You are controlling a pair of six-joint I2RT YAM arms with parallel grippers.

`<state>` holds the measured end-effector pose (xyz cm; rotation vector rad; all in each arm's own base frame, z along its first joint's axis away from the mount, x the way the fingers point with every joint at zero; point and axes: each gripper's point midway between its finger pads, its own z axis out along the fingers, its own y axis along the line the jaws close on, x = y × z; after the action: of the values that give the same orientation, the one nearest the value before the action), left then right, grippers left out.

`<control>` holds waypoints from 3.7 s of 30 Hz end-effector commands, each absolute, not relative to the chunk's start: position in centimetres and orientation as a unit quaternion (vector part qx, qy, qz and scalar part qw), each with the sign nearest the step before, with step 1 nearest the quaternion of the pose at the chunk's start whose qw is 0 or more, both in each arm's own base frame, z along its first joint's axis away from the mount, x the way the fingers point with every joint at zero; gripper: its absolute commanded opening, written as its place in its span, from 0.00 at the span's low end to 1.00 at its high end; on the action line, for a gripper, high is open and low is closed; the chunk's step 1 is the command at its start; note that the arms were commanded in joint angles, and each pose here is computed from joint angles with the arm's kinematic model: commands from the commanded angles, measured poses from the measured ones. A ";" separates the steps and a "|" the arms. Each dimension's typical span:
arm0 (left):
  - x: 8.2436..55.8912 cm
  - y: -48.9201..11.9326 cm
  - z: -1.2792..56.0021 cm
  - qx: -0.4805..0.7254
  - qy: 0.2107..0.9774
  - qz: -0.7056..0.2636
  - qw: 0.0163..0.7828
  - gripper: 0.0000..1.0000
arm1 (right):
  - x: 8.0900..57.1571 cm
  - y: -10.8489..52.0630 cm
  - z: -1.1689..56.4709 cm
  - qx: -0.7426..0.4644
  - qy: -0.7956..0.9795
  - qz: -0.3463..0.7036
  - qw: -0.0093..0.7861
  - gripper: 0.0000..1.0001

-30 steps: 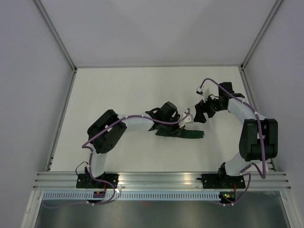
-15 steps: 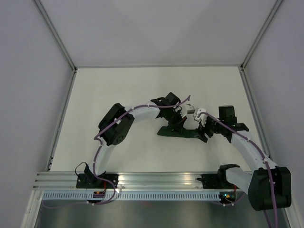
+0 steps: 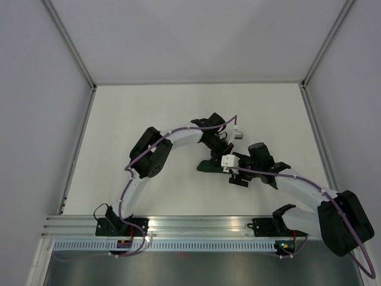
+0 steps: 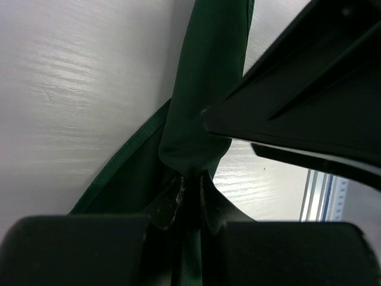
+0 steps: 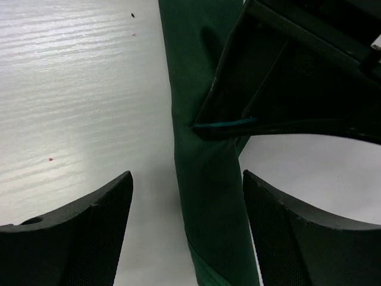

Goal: Fold the napkin, place the utensils inside, and roll it up
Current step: Roll the napkin at the center of the board.

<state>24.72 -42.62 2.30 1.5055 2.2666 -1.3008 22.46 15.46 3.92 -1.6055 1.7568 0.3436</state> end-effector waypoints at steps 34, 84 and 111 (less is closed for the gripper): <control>32.7 -36.1 6.9 0.349 0.832 -0.396 0.173 0.48 | 23.0 15.3 1.6 -0.677 0.680 0.091 0.267 0.21; 27.8 -39.6 9.2 0.614 0.518 -0.051 0.593 0.68 | 28.6 17.0 -1.5 -0.597 0.736 0.320 -0.017 0.18; 27.2 -38.4 0.2 0.696 0.603 -0.116 0.372 0.15 | 28.7 17.4 0.6 -0.578 0.732 0.360 0.012 0.30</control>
<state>28.44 -39.34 2.41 1.7161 1.4459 -0.2404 28.46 17.88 1.73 -1.7364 2.3423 1.1553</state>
